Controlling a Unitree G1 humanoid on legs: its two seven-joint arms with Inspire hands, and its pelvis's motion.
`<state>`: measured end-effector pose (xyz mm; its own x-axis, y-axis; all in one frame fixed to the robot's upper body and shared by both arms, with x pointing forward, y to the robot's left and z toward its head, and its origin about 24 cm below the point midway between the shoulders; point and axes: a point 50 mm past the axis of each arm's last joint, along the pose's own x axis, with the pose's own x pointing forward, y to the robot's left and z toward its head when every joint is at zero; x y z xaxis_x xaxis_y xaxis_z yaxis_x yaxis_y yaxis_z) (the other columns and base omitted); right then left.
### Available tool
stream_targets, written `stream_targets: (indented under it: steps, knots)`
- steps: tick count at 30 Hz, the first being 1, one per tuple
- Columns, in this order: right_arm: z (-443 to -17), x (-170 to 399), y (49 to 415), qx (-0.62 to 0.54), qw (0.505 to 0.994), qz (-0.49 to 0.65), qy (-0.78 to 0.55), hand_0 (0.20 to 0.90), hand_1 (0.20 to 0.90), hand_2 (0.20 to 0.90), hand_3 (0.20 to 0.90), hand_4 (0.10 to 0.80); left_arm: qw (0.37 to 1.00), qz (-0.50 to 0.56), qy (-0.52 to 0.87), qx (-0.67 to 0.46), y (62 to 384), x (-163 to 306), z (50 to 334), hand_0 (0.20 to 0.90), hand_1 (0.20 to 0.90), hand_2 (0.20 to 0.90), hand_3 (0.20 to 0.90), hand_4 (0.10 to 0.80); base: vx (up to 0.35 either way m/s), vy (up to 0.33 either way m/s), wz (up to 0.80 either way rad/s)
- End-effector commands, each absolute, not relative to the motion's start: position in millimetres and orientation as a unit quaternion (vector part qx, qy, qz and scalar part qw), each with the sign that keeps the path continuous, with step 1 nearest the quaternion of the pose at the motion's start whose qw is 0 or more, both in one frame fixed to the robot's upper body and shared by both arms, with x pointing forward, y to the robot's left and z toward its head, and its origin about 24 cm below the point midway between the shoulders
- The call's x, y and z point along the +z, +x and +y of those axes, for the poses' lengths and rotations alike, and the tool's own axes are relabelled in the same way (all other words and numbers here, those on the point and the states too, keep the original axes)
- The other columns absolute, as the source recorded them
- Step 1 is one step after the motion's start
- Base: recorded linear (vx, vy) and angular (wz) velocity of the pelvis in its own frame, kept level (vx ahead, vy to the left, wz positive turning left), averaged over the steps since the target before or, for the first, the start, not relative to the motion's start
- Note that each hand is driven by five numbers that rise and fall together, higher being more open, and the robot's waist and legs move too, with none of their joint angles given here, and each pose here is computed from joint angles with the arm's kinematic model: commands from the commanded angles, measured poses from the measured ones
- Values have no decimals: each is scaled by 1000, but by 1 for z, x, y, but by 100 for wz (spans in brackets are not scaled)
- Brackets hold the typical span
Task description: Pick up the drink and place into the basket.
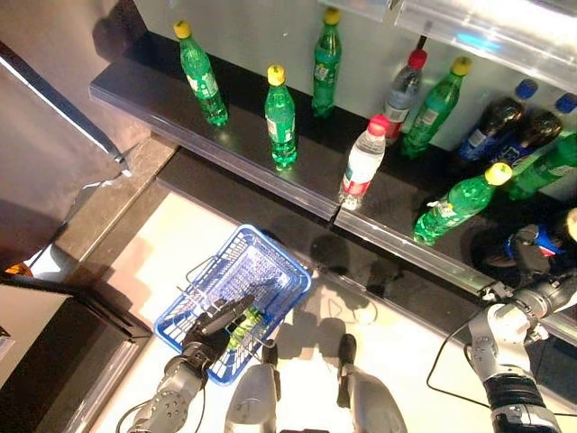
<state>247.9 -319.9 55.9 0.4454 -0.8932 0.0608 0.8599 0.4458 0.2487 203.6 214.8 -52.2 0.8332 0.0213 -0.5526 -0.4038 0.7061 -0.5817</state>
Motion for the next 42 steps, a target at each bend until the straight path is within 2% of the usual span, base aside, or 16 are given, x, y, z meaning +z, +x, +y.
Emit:
stream_targets:
  steps: [1,12,18,26,35,42]
  knots:
    - [-336,110,241,-500,832,-233,61,300,300,300,200,100,933,93,-345,50,227,12,230,300,300,300,200,100,44,40,3]
    - [-310,98,219,-464,852,-240,38,300,300,300,200,100,927,92,-354,85,207,3,237,300,300,300,200,100,45,85,-1]
    - [-293,102,207,-396,878,-265,51,300,300,300,200,100,922,78,-366,96,199,5,237,300,300,300,200,100,1,120,-4]
    - [-265,120,208,-262,911,-305,97,300,300,300,200,100,916,42,-391,76,203,17,226,300,300,300,200,100,-21,135,-7]
    - [-224,114,216,-116,946,-265,144,300,300,300,200,100,911,5,-412,16,208,35,206,300,300,300,200,100,-24,80,1]
    - [-174,106,224,26,960,-223,168,300,300,300,200,100,900,-24,-433,-37,215,54,185,300,300,300,200,100,-16,75,5]
